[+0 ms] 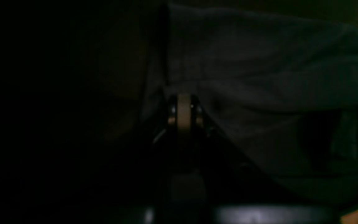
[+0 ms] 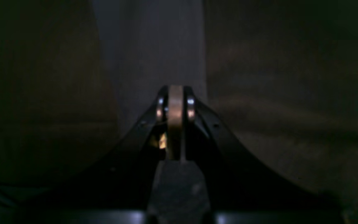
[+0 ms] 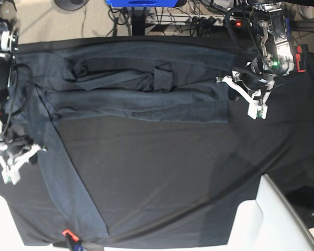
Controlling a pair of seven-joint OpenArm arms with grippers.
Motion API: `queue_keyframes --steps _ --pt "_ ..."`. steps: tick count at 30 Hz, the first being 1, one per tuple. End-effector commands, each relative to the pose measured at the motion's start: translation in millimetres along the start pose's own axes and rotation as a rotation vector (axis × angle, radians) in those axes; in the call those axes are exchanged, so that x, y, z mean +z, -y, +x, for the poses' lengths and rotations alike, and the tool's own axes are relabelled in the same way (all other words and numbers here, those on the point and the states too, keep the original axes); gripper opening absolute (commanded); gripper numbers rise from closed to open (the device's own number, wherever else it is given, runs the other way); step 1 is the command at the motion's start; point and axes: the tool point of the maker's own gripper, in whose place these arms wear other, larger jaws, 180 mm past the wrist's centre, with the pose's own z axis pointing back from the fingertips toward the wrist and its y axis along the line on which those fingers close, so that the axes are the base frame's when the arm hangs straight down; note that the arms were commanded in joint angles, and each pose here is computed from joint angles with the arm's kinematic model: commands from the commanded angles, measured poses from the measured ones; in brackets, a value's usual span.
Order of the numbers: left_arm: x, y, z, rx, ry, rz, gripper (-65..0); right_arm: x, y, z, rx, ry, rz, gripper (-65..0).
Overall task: Fold the T-shirt properly
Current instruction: 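Move the right gripper down to the loose sleeve fabric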
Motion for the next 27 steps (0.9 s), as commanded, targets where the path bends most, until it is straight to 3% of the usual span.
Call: queue_keyframes --steps 1,3,5,7,11,14,17,27 --pt "7.4 -16.6 10.7 0.007 0.040 0.042 -65.0 2.3 11.2 39.7 -0.018 0.081 -0.026 -63.5" --pt "11.8 -29.7 9.0 0.035 0.045 0.071 -65.0 -5.0 21.0 37.2 -0.073 0.050 -0.069 -63.2" --pt "15.5 -39.7 9.3 0.053 0.052 0.095 -65.0 -9.1 26.8 45.9 -0.114 0.044 -0.096 -58.5" --pt "17.9 -45.7 10.6 0.055 0.056 0.108 -65.0 -11.2 27.4 51.1 -0.128 0.041 -0.098 -48.0" --pt "19.3 -47.7 6.7 0.054 0.047 0.112 -65.0 -10.3 26.5 71.5 -0.128 0.074 -0.094 -21.2" --pt "18.6 -45.7 5.2 0.057 0.045 0.108 -65.0 -9.1 25.1 87.2 -0.127 0.100 -0.089 -8.4" --pt "17.8 -43.8 4.8 0.055 0.044 0.104 -65.0 -8.2 26.4 98.4 -0.129 0.155 -0.092 -5.7" --pt "19.0 -46.3 4.7 0.055 0.044 0.109 -65.0 -27.3 38.2 40.9 -0.240 0.143 -0.125 -5.7"
